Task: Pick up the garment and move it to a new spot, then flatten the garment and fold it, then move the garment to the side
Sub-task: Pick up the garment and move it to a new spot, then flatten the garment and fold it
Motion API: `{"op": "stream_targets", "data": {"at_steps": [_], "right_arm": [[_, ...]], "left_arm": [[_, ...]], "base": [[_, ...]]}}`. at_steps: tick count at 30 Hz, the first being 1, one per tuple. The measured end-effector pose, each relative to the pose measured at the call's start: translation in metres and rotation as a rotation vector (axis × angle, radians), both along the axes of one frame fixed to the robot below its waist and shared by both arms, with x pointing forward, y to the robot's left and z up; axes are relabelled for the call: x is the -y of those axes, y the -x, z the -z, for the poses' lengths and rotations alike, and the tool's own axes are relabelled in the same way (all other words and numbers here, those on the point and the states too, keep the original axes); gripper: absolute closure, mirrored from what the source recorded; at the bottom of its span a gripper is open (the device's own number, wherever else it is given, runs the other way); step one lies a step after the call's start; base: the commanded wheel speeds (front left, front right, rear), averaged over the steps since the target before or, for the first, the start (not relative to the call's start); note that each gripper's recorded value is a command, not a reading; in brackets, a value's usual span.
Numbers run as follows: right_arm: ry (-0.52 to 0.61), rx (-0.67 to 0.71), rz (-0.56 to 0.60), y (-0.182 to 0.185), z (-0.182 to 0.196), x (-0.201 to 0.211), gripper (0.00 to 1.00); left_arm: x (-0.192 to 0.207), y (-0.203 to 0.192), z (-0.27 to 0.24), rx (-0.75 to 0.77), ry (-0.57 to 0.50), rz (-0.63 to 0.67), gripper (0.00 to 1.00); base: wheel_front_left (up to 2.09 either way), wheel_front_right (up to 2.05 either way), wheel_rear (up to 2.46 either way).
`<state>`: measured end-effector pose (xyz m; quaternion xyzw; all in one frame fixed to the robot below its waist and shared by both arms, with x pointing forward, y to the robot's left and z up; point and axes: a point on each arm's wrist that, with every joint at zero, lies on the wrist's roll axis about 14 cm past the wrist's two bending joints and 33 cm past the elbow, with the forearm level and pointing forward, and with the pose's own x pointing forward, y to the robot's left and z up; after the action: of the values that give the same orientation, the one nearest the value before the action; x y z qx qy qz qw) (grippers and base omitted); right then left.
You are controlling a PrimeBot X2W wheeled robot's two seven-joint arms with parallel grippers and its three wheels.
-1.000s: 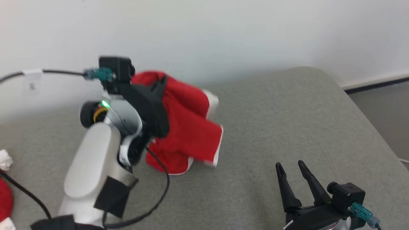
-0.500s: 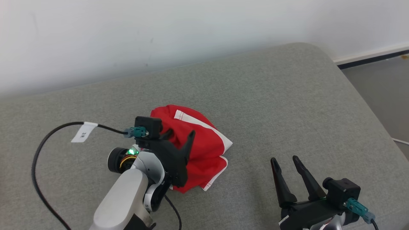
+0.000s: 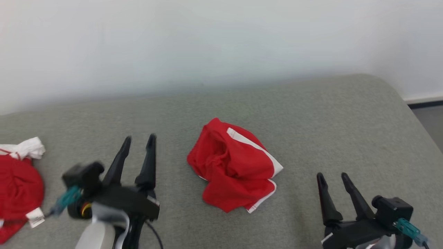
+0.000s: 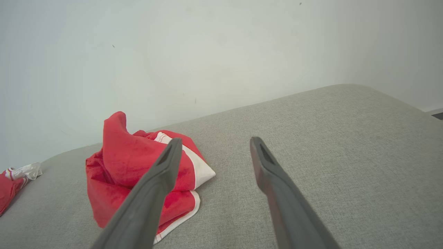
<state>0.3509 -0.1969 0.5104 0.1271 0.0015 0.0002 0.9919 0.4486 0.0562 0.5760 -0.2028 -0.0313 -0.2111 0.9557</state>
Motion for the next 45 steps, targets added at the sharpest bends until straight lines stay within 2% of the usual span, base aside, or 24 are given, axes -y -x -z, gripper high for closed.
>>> {"op": "stream_targets", "data": {"at_steps": [6, 10, 15, 18, 22, 28, 45], "right_arm": [[0.002, 0.001, -0.045, -0.005, -0.003, -0.013, 0.0], [0.007, 0.012, -0.073, -0.008, -0.007, -0.022, 0.0], [0.027, 0.035, -0.095, -0.008, -0.01, -0.03, 0.0], [0.058, 0.038, -0.102, -0.005, -0.006, -0.029, 0.0], [0.077, 0.021, -0.086, 0.0, 0.003, -0.02, 0.0], [0.088, -0.066, -0.072, 0.008, 0.027, -0.013, 0.0], [0.09, -0.102, -0.069, 0.012, 0.032, -0.012, 0.0]], "left_arm": [[-0.07, 0.037, 0.01, 0.054, 0.066, -0.21, 0.0], [-0.107, 0.059, 0.013, 0.079, 0.036, -0.33, 0.0], [-0.128, 0.084, 0.003, 0.151, -0.056, -0.399, 0.0], [-0.133, 0.096, 0.013, 0.146, -0.152, -0.401, 0.0], [-0.135, 0.112, 0.051, 0.045, -0.234, -0.39, 0.0], [-0.138, 0.126, 0.086, -0.077, -0.297, -0.375, 0.0], [-0.134, 0.123, 0.08, -0.077, -0.304, -0.37, 0.0]], "base": [[0.0, 0.0, 0.0], [0.0, 0.0, 0.0], [0.0, 0.0, 0.0], [0.0, 0.0, 0.0], [0.0, 0.0, 0.0], [0.0, 0.0, 0.0], [0.0, 0.0, 0.0]]}}
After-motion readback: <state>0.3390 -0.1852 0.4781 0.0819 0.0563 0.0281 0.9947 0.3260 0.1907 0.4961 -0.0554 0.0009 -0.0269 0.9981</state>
